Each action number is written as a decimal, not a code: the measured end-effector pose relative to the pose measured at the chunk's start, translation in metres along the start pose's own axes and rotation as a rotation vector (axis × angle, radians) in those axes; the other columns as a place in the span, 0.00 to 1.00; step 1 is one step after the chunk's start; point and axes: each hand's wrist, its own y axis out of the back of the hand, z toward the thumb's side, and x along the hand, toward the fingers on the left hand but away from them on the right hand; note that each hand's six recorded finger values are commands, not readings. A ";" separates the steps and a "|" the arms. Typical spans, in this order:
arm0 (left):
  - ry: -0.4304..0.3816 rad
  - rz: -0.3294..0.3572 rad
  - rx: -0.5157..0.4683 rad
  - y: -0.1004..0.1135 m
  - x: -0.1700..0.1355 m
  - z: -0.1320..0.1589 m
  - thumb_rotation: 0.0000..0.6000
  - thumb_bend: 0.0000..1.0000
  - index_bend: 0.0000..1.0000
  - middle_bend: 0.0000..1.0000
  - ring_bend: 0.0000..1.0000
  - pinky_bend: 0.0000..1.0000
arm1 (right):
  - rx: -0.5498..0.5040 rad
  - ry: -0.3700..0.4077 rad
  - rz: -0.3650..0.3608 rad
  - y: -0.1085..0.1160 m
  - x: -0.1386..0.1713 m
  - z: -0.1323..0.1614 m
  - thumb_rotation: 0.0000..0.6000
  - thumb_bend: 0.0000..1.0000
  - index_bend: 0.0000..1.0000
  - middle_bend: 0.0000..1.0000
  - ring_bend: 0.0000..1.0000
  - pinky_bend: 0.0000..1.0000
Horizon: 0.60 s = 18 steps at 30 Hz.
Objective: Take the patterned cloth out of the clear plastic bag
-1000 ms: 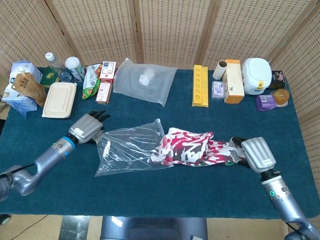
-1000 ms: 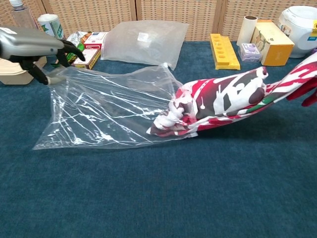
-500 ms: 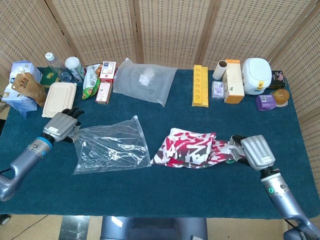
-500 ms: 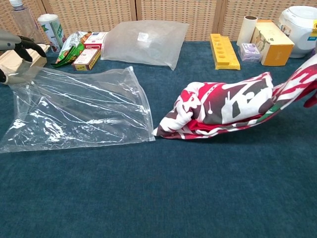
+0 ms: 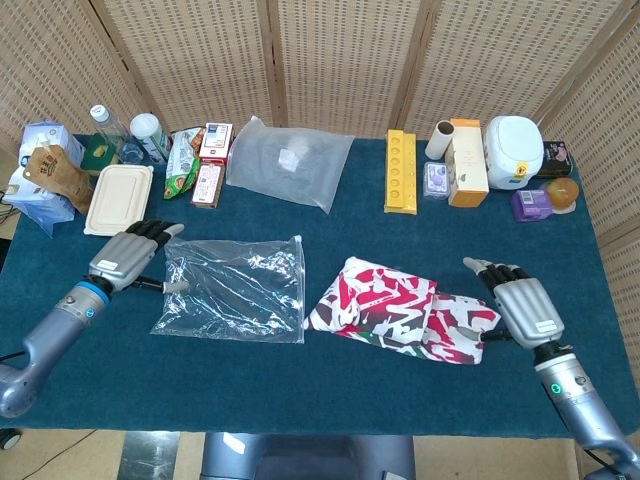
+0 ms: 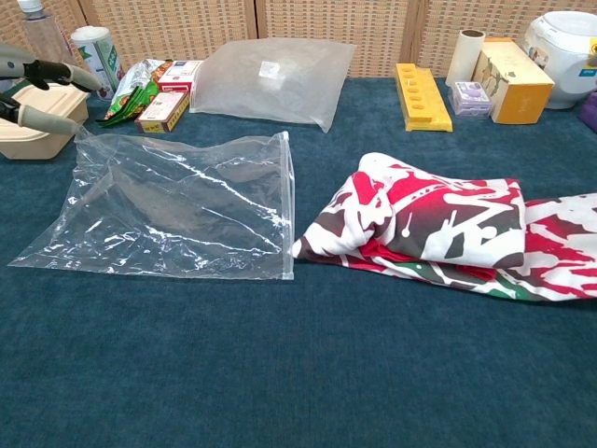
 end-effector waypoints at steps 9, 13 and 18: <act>0.055 0.115 -0.058 0.011 -0.025 -0.011 0.50 0.08 0.01 0.06 0.00 0.08 | -0.036 -0.023 -0.039 0.011 0.016 -0.013 0.56 0.08 0.10 0.21 0.26 0.26; 0.104 0.204 -0.094 0.009 -0.057 -0.022 0.66 0.11 0.07 0.07 0.01 0.11 | -0.068 -0.080 -0.095 0.020 0.029 -0.030 0.56 0.12 0.13 0.25 0.30 0.28; 0.185 0.319 -0.141 -0.004 -0.117 -0.039 0.66 0.11 0.12 0.09 0.02 0.11 | -0.080 -0.146 -0.127 0.019 0.041 -0.047 0.55 0.14 0.18 0.28 0.32 0.28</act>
